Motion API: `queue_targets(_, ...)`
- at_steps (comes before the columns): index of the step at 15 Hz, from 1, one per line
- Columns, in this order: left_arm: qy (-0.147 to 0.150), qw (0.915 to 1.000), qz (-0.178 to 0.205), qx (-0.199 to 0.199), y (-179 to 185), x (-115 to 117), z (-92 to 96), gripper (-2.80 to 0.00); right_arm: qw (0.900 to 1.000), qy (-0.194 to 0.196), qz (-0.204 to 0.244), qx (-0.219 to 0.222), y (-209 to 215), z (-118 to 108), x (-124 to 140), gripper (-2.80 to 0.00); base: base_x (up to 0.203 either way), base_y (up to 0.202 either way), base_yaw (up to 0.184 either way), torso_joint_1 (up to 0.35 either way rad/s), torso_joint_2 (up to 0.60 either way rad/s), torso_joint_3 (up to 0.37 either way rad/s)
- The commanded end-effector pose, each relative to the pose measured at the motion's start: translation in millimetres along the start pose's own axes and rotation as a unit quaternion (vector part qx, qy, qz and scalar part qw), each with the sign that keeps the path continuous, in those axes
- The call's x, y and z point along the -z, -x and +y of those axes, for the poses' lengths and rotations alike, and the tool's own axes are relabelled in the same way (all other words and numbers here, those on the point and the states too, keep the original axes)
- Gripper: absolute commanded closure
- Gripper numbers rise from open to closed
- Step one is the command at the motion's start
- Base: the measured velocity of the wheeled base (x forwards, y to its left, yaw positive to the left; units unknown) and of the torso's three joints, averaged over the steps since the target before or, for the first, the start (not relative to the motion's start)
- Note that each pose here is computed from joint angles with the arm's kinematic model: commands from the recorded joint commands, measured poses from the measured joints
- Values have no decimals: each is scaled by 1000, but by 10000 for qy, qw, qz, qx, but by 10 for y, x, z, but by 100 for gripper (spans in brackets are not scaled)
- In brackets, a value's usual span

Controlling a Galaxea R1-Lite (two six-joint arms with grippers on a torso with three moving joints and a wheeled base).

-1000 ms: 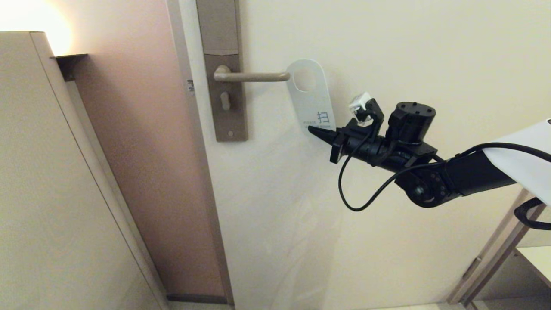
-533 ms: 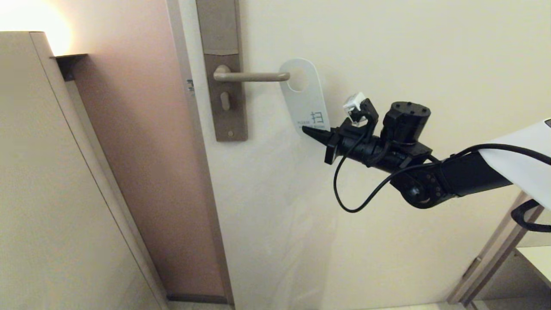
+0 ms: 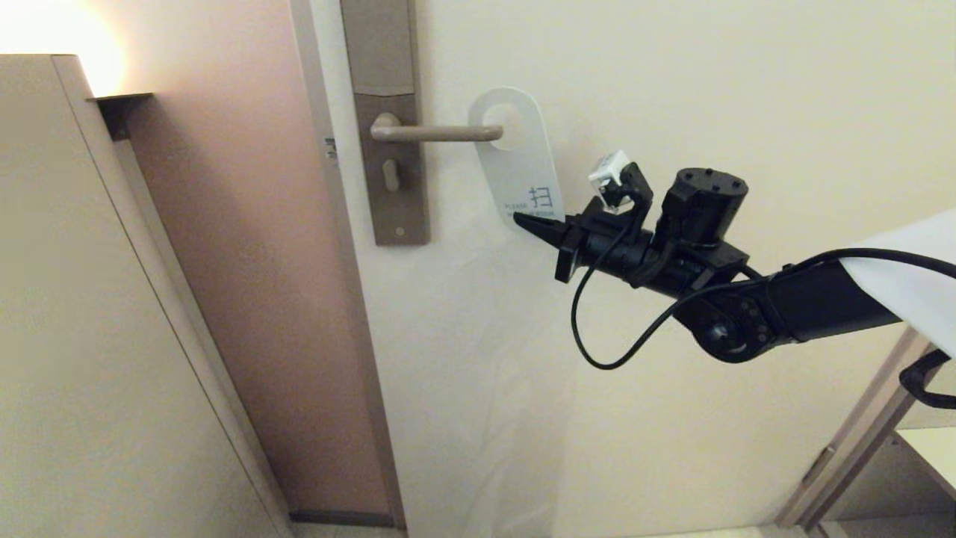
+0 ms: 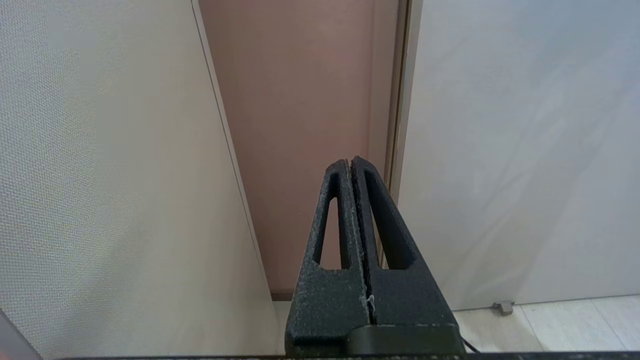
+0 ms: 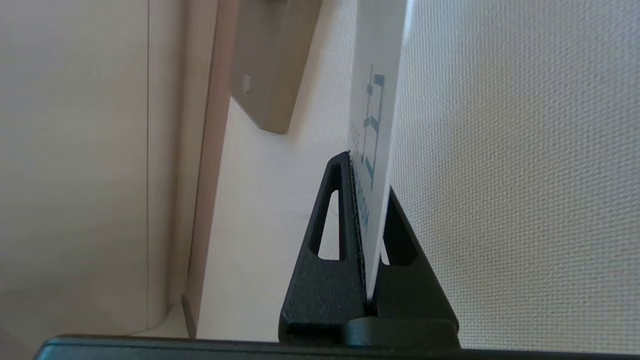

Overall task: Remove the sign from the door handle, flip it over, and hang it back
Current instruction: Hang the sign back with the other side facing out

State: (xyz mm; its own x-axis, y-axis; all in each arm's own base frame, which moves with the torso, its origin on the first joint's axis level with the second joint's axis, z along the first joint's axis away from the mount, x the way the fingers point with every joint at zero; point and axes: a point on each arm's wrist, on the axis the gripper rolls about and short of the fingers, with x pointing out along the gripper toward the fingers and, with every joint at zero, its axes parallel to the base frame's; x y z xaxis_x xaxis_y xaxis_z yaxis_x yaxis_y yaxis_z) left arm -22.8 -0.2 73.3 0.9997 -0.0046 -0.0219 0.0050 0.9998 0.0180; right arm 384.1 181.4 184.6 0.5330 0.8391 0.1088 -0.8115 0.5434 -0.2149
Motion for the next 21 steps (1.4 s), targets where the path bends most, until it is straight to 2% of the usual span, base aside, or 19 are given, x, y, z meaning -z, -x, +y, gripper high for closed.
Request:
queue_targets(1, -1, 10000, -2, 0, 0, 0, 0, 0, 10000, 42, -69, -41, 4, 25, -55, 0, 0, 0, 0, 0, 0, 0)
queue_targets(4, -1, 10000, -2, 0, 0, 0, 0, 0, 9998, 14, -70, -181, -14, 142, -85, 0, 0, 0, 0, 0, 0, 0)
queue_targets(8, -1, 10000, -2, 0, 0, 0, 0, 0, 9991, 275, -18, -311, -14, 269, -25, 0, 0, 0, 0, 0, 0, 0)
queue_targets(21, -1, 10000, -2, 0, 0, 0, 0, 0, 9984, 284, -62, -492, -80, 408, -46, 0, 0, 0, 0, 0, 0, 0)
